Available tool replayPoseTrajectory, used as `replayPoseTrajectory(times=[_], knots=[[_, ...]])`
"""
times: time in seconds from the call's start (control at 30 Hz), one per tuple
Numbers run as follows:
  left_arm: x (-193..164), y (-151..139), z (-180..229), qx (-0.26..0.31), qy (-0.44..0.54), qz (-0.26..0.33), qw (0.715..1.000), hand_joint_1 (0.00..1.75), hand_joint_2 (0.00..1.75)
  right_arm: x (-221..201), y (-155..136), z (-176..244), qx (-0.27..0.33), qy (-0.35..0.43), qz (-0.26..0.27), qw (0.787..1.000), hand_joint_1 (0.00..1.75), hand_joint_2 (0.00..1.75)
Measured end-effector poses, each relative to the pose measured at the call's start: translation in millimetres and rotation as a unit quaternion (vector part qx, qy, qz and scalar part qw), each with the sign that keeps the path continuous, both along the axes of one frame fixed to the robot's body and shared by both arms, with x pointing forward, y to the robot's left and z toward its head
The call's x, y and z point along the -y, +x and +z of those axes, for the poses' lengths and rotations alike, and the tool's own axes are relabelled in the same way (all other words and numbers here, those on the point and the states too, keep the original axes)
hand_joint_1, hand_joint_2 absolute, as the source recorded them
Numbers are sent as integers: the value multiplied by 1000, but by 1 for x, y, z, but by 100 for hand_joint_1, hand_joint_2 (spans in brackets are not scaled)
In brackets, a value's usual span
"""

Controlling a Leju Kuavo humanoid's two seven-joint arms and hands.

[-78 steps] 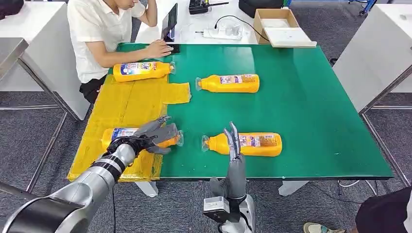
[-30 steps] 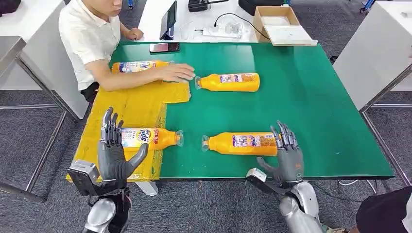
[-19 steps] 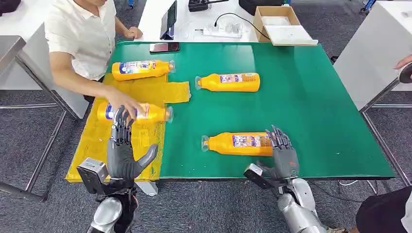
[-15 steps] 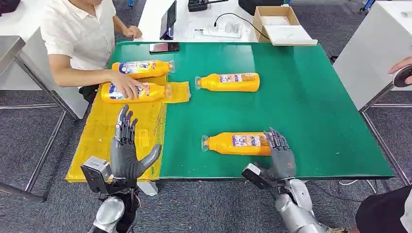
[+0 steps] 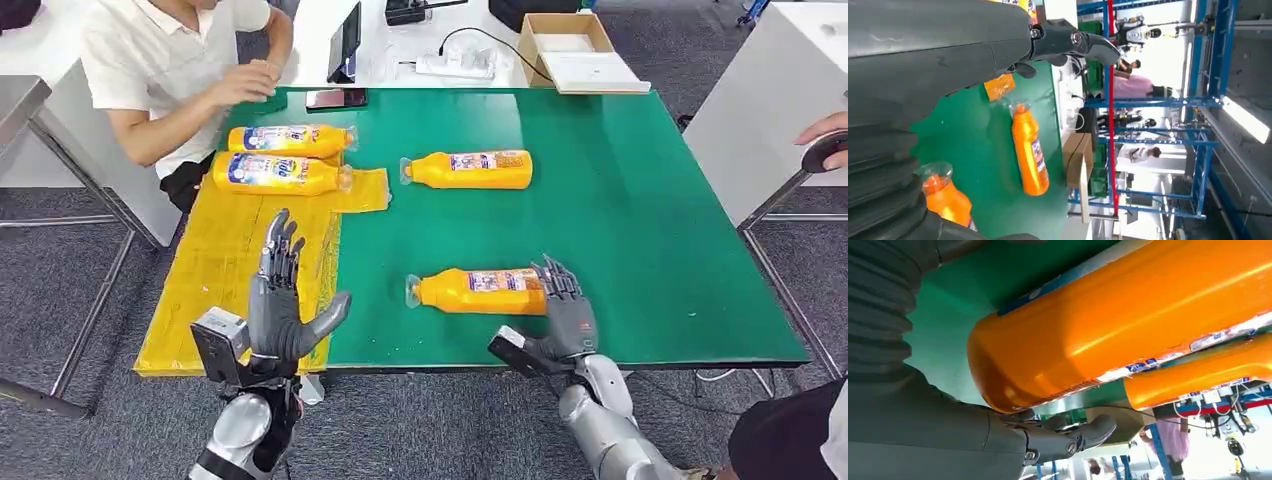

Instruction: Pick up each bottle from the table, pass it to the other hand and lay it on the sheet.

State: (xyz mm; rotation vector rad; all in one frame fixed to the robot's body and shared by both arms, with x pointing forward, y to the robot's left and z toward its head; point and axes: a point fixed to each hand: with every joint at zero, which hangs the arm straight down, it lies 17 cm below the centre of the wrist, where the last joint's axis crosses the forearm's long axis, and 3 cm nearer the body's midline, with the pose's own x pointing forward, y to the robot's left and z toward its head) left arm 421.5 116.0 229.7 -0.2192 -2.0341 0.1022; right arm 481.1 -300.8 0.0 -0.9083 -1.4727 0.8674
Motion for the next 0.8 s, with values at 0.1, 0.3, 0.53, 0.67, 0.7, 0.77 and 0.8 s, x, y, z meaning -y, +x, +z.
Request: replayPoseTrajectory(times=[0.1, 0.3, 0.53, 0.67, 0.7, 0.77, 0.8], knots=[[3, 1, -2, -6, -4, -7, 1000, 0, 175, -1, 2, -2, -7, -8, -2, 1000, 0, 175], [6, 3, -5, -17, -10, -16, 1000, 0, 175, -1, 5, -3, -16, -49, 0, 999, 0, 175], [9, 3, -5, -20, -13, -24, 999, 0, 175, -11, 5, 6, 2, -84, 28, 996, 0, 175], [14, 2, -5, -22, -15, -32, 999, 0, 175, -23, 0, 14, 25, -114, 58, 992, 0, 175], [15, 1, -5, -22, -15, -34, 999, 0, 175, -25, -1, 18, 35, -118, 63, 990, 0, 175], [15, 1, -5, -21, -16, -36, 999, 0, 175, -28, -4, 25, 50, -118, 69, 989, 0, 175], [15, 1, -5, -21, -16, -36, 999, 0, 175, -27, -6, 26, 54, -116, 67, 990, 0, 175]])
